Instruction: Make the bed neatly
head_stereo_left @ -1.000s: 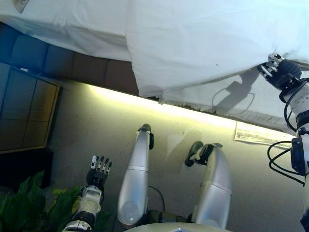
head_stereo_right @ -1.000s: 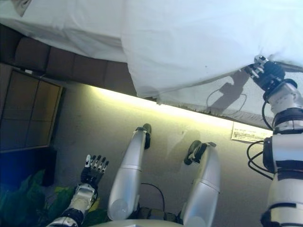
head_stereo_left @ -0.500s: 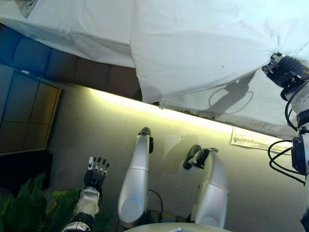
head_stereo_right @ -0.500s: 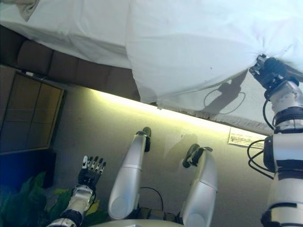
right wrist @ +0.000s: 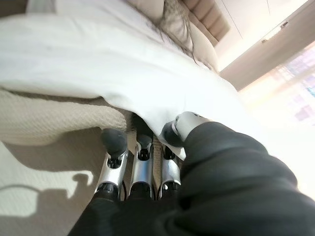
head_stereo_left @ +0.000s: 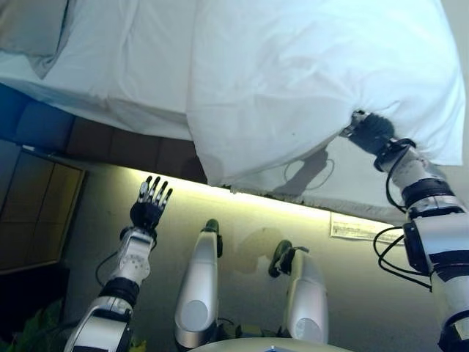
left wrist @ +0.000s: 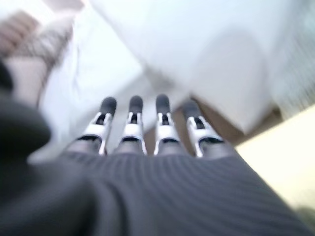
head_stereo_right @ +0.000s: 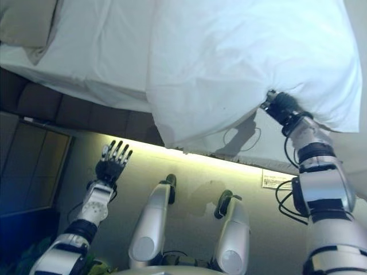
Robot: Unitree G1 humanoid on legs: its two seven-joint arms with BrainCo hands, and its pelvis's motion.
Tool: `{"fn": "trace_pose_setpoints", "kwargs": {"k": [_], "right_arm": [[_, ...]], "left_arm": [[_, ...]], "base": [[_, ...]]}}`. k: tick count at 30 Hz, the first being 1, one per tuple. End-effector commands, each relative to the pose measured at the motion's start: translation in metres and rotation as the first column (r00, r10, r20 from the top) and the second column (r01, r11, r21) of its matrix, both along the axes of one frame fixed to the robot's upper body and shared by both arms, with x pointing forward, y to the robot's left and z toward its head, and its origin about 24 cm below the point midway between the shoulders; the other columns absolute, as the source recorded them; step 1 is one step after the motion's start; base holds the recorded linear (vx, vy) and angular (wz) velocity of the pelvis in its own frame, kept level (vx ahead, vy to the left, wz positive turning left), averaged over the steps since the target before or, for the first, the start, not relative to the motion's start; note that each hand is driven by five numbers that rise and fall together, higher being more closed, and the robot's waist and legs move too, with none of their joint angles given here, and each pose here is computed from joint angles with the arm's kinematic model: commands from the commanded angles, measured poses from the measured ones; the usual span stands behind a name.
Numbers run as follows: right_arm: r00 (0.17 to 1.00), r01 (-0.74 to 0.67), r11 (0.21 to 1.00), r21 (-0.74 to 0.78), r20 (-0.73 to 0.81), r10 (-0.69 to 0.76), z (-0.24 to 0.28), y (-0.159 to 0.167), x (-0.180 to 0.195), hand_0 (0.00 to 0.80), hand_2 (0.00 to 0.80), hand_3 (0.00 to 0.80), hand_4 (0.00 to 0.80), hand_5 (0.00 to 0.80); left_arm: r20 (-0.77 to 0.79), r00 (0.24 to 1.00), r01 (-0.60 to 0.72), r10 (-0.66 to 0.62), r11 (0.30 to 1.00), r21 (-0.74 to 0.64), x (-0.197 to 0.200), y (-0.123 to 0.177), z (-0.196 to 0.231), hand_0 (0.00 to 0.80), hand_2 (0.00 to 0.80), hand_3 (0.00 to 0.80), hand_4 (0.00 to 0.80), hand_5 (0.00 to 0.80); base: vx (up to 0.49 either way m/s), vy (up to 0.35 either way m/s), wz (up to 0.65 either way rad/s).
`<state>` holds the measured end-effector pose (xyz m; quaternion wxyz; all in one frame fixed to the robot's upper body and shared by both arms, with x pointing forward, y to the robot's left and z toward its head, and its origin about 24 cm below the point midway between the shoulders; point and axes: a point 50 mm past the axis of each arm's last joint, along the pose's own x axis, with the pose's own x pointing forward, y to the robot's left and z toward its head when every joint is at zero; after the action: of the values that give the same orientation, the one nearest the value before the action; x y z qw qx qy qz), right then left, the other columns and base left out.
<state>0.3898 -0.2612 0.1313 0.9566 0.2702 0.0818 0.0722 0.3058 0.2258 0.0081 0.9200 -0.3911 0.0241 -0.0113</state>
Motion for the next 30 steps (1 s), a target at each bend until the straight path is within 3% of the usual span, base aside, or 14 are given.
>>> {"fn": "trace_pose_setpoints", "kwargs": {"k": [1, 7, 14, 17, 22, 30], "right_arm": [[0.986, -0.152, 0.986, 0.062, 0.084, 0.147, -0.002, 0.034, 0.003, 0.800, 0.800, 0.800, 0.800, 0.800], [0.975, -0.218, 0.975, 0.046, 0.064, 0.214, -0.008, 0.065, 0.006, 0.800, 0.800, 0.800, 0.800, 0.800], [0.969, -0.231, 0.972, 0.046, 0.105, 0.226, 0.014, 0.082, 0.014, 0.800, 0.800, 0.800, 0.800, 0.800], [0.963, -0.251, 0.967, 0.042, 0.111, 0.246, 0.018, 0.091, 0.016, 0.800, 0.800, 0.800, 0.800, 0.800], [0.955, -0.279, 0.959, 0.046, 0.122, 0.271, 0.022, 0.100, 0.018, 0.800, 0.800, 0.800, 0.800, 0.800], [0.940, -0.322, 0.943, 0.086, 0.146, 0.307, 0.024, 0.123, 0.018, 0.800, 0.800, 0.800, 0.800, 0.800]], "left_arm": [[-0.040, 0.998, 0.044, -0.044, 0.999, 0.000, 0.004, -0.019, -0.001, 0.000, 0.000, 0.000, 0.000, 0.000], [-0.092, 0.985, 0.142, -0.146, 0.989, -0.049, 0.020, -0.046, 0.003, 0.000, 0.000, 0.000, 0.000, 0.000], [-0.212, 0.912, 0.293, -0.350, 0.921, -0.257, 0.024, -0.083, -0.003, 0.000, 0.000, 0.000, 0.000, 0.000], [-0.253, 0.851, 0.352, -0.460, 0.857, -0.376, 0.017, -0.104, -0.010, 0.000, 0.000, 0.000, 0.000, 0.000], [-0.277, 0.769, 0.355, -0.576, 0.745, -0.566, 0.009, -0.133, -0.013, 0.000, 0.000, 0.000, 0.000, 0.000], [-0.254, 0.753, 0.289, -0.607, 0.652, -0.700, 0.007, -0.159, -0.011, 0.000, 0.000, 0.000, 0.000, 0.000]], "base": [[-0.091, 0.022, -0.07], [-0.019, 0.039, -0.06], [-0.003, -0.010, -0.01], [0.000, 0.000, 0.00], [0.016, -0.039, -0.09], [-0.001, -0.088, -0.07]]}}
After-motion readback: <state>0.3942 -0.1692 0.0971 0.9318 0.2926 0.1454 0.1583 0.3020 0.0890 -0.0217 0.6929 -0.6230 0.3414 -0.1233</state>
